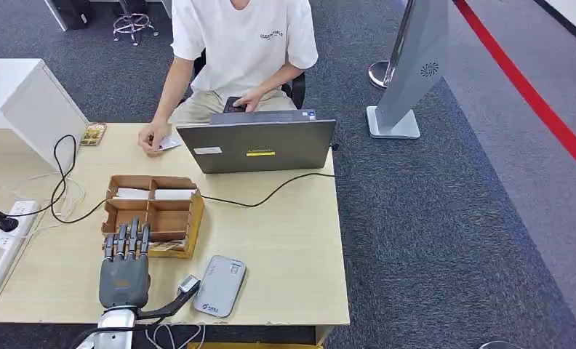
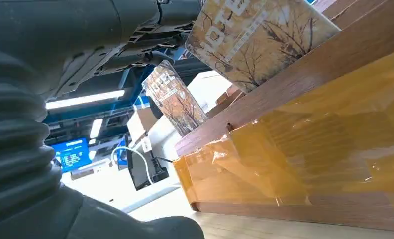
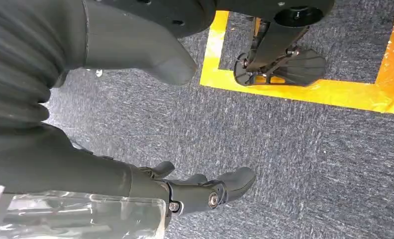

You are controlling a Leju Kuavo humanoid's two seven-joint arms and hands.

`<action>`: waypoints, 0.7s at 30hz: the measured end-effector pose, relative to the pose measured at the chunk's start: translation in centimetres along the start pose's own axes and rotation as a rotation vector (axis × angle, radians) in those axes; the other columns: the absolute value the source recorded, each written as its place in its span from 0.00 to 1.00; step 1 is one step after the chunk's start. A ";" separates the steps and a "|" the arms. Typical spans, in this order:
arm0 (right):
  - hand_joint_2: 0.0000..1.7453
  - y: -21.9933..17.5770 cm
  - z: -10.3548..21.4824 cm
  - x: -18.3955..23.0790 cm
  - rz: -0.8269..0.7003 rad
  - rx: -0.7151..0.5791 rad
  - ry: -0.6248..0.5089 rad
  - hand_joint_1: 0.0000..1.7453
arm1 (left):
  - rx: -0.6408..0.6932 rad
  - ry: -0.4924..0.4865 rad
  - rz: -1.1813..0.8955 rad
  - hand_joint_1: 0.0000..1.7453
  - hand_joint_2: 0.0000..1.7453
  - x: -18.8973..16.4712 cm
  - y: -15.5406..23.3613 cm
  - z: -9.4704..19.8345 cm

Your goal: Pass the card to the sensor for recognition and then transmit it.

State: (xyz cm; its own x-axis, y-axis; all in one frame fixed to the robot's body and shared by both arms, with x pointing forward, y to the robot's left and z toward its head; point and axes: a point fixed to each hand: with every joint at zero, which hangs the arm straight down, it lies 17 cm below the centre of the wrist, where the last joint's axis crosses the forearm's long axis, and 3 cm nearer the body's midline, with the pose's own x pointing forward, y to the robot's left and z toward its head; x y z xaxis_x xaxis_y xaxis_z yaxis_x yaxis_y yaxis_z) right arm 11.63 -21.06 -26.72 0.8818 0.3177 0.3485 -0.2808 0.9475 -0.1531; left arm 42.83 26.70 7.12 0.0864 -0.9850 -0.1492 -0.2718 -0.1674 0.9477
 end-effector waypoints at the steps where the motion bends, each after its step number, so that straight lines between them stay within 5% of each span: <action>1: 1.00 0.0 0.0 0.0 0.000 0.000 0.000 0.00 | 0.000 0.000 0.000 0.00 1.00 0.0 0.0 0.0; 9: 1.00 0.0 0.0 0.0 0.008 0.002 -0.002 0.00 | -0.016 -0.001 -0.016 0.00 1.00 -0.1 -0.2 0.0; 21: 1.00 0.2 0.0 -0.1 0.054 0.014 -0.006 0.00 | 0.096 -0.011 -0.020 0.00 1.00 -1.5 6.0 -2.5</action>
State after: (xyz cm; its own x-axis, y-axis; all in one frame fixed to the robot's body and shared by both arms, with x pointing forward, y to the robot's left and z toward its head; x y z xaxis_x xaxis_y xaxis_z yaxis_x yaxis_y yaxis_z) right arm 11.48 -20.85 -26.75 0.8629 0.3686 0.3457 -0.3331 0.9293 -0.1594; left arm 43.50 27.32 13.71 0.0825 -0.9817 -0.1717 -0.3611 -0.1901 0.9130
